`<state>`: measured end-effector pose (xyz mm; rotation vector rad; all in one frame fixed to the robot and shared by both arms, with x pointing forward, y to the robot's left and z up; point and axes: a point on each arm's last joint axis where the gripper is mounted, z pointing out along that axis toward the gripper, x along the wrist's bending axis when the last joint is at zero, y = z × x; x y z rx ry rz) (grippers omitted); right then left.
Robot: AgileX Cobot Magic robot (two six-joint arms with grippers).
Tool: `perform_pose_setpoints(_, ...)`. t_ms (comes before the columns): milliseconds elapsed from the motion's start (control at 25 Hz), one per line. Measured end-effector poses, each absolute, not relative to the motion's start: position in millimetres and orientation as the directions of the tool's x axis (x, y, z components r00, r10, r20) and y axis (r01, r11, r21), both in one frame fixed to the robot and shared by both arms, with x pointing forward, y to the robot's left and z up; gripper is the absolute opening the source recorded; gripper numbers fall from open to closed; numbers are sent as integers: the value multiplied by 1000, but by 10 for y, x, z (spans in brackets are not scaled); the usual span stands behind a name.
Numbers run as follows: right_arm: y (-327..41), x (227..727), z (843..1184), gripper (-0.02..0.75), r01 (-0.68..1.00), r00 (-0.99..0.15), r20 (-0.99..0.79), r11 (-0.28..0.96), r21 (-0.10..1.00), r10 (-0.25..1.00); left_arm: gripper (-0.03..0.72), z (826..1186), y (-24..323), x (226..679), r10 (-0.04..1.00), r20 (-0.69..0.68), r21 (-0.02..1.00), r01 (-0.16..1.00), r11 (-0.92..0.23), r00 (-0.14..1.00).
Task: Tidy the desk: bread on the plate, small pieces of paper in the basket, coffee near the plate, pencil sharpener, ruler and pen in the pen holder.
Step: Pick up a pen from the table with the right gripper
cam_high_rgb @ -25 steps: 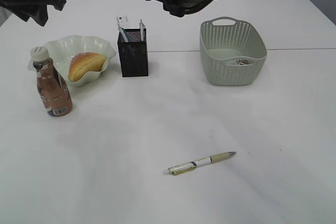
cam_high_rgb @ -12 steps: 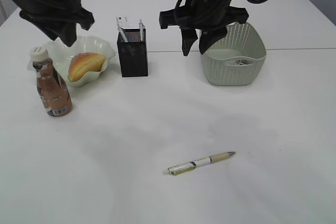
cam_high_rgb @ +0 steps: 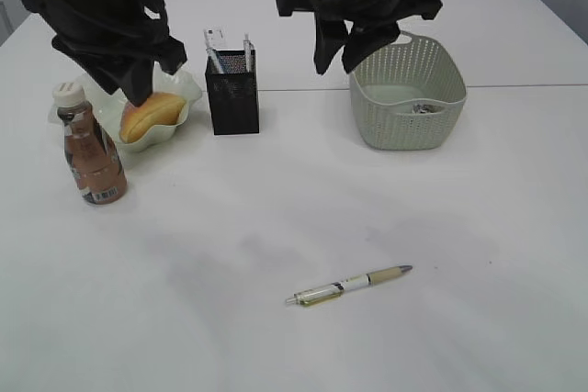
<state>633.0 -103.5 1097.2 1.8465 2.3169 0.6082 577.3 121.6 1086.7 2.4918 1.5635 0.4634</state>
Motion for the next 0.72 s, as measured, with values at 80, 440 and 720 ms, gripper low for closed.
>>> perform_pose_setpoints(80,-1112,6324,11056,237,902,-242,147,167,398,959,241,10861,1185,5754,898,142,295,848,-441,417)
perform_pose_setpoints(440,-1758,6372,11174,237,910,-130,110,74,409,985,241,10653,841,5649,790,27,231,765,-601,612)
perform_pose_setpoints(720,-2315,6248,10982,237,946,-6,48,-10,325,999,241,10174,484,5606,710,-21,120,707,-697,704)
